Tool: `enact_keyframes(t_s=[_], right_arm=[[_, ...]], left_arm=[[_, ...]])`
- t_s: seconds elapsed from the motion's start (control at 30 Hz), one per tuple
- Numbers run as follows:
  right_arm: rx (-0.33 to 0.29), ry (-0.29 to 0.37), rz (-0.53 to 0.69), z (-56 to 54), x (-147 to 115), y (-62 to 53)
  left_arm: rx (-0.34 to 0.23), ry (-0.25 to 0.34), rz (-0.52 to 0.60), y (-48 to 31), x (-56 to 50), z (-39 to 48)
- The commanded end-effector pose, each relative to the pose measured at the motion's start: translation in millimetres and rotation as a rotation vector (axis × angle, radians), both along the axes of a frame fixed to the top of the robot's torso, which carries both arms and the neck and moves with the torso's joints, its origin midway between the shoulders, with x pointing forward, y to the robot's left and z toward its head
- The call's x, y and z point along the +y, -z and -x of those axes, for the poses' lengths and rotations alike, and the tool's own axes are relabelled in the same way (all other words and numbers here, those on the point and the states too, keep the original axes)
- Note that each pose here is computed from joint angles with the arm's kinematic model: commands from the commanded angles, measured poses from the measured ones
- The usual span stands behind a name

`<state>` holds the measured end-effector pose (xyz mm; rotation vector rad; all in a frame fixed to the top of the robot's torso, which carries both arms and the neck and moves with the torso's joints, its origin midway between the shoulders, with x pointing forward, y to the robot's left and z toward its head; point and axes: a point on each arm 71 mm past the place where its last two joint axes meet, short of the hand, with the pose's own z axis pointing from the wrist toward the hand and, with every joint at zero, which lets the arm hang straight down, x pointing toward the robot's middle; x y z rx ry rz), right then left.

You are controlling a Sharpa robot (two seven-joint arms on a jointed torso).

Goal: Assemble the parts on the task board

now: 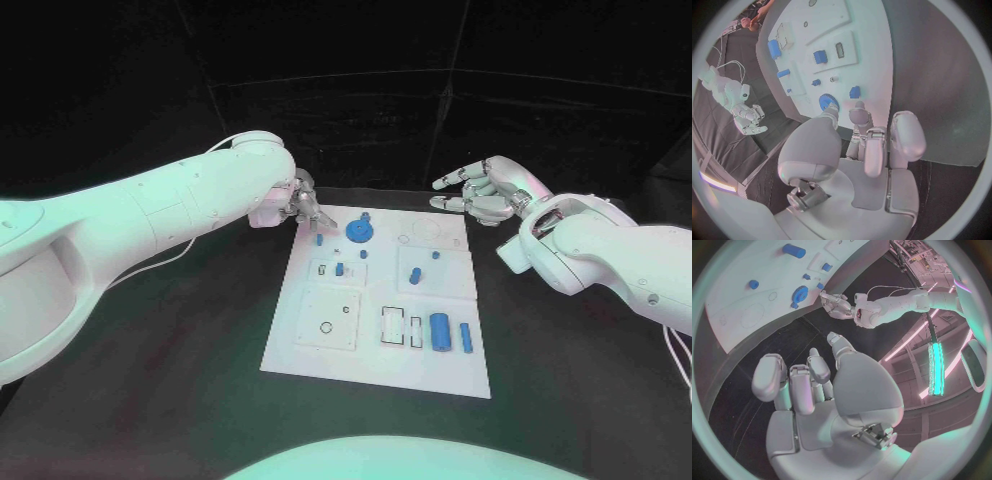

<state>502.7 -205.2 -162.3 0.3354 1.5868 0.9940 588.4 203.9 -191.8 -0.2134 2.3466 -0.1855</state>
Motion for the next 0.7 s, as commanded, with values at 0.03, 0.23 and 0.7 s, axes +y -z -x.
enact_keyframes(t_s=[0.03,0.23,0.7], right_arm=[[-0.005,-0.008,-0.006,-0.1,1.1,-1.6],[-0.005,-0.007,-0.006,-0.2,1.0,-1.5],[-0.004,-0.008,-0.006,-0.4,1.5,-1.4]], left_arm=[[0.029,0.013,-0.022,1.9,0.9,1.0],[0.043,0.014,-0.028,5.1,2.0,1.5],[0.058,0.014,-0.034,14.1,0.7,3.7]])
